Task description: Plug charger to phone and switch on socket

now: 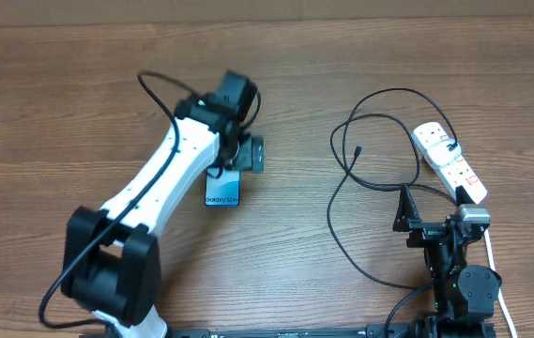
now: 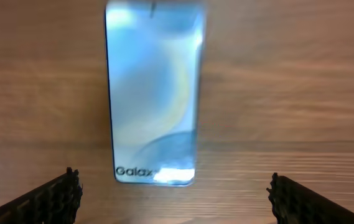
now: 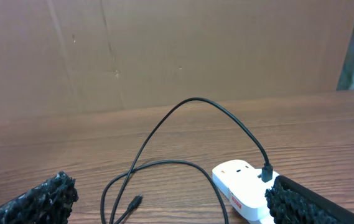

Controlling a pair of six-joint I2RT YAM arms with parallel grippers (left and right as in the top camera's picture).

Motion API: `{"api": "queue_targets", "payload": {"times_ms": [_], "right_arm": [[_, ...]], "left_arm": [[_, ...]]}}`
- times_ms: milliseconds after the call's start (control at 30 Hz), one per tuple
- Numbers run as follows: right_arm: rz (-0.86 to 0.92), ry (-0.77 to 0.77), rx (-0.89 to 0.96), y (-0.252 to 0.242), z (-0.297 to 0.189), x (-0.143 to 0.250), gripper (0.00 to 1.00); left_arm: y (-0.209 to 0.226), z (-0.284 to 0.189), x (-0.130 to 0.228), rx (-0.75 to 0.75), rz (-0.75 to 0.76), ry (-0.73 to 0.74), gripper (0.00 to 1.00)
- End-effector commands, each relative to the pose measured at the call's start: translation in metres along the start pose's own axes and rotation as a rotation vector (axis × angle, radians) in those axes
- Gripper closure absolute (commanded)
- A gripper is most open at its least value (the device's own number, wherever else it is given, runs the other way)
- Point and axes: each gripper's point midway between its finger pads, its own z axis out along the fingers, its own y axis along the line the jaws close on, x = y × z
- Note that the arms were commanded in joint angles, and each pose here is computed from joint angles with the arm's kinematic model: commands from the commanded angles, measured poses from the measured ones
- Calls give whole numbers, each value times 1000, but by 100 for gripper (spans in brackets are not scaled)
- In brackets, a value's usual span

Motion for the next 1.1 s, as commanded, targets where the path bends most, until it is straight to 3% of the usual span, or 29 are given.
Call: {"api": "queue_targets", "payload": {"times_ms": [0, 300, 433, 1067], "right_arm": [[-5, -5, -4, 0, 0, 2, 0], [-5, -5, -4, 0, 0, 2, 0], [-5, -5, -4, 0, 0, 2, 0], [-5, -5, -4, 0, 0, 2, 0]], "left_arm": [[20, 6, -3, -61, -29, -12, 0], [20, 34, 3, -23, -37, -18, 0], [4, 38, 3, 70, 68, -20, 0], [13, 77, 7, -9, 56, 34, 1]]}}
